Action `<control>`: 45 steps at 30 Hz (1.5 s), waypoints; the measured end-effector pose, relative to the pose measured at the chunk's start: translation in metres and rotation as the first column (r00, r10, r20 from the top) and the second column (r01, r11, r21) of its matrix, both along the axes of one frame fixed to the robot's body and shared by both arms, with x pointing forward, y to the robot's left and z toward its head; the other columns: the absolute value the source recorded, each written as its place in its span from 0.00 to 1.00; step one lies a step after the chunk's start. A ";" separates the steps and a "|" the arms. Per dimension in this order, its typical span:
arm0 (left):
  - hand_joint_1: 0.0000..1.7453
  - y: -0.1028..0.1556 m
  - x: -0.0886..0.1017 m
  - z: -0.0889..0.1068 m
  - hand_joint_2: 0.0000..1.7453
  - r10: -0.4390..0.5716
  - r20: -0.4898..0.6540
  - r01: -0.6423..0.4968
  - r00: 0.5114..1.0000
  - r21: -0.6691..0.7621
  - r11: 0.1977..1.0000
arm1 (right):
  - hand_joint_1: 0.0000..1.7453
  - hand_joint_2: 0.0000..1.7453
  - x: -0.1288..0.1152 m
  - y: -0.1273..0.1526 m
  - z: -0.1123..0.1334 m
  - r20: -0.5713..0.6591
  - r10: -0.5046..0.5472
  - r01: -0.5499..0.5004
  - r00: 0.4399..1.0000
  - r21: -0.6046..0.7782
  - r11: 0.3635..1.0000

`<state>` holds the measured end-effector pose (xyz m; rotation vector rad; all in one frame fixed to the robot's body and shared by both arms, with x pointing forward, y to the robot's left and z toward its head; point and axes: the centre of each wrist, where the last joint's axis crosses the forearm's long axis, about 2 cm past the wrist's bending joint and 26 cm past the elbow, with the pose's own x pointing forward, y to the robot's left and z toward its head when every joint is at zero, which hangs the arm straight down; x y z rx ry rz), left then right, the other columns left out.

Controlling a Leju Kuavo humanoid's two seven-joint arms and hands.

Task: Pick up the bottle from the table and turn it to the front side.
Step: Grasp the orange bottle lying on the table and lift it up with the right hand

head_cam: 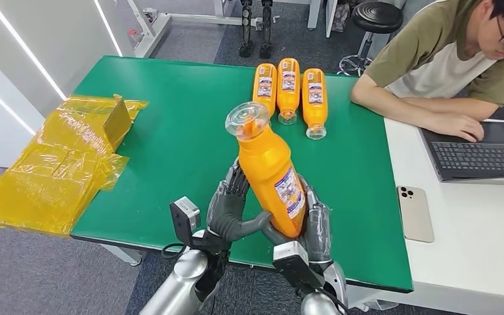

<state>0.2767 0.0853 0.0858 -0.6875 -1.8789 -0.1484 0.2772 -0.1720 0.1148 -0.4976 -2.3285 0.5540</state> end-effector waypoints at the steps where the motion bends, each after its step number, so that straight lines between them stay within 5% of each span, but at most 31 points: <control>1: 0.00 0.000 0.000 0.000 1.00 -0.003 0.003 0.003 1.000 0.002 1.000 | 1.00 1.00 -0.001 0.000 -0.002 -0.022 0.004 -0.005 1.000 -0.024 1.000; 8: 0.00 0.002 0.001 0.004 1.00 0.006 0.033 -0.007 0.999 0.008 1.000 | 1.00 1.00 -0.016 -0.002 -0.019 -0.188 0.026 -0.065 0.982 -0.206 0.976; 27: 0.00 0.015 0.009 0.032 1.00 0.071 0.152 -0.069 0.986 -0.024 0.997 | 1.00 1.00 -0.038 -0.021 -0.030 -0.285 0.013 -0.109 0.959 -0.322 0.940; 28: 0.17 0.015 0.009 0.034 1.00 0.071 0.156 -0.068 0.985 -0.023 0.997 | 1.00 1.00 -0.039 -0.021 -0.031 -0.288 0.014 -0.111 0.957 -0.323 0.940; 31: 0.92 0.015 0.010 0.037 1.00 0.051 0.166 -0.050 0.985 -0.013 0.999 | 1.00 1.00 -0.041 -0.022 -0.033 -0.295 0.016 -0.116 0.955 -0.327 0.938; 32: 1.00 0.015 0.010 0.038 1.00 0.039 0.168 -0.038 0.985 -0.006 0.999 | 1.00 1.00 -0.041 -0.023 -0.033 -0.293 0.017 -0.117 0.956 -0.326 0.938; 45: 1.00 0.001 0.012 0.040 1.00 -0.131 0.148 0.120 0.980 0.083 0.989 | 1.00 1.00 -0.039 -0.032 -0.038 -0.263 -0.004 -0.075 0.965 -0.290 0.954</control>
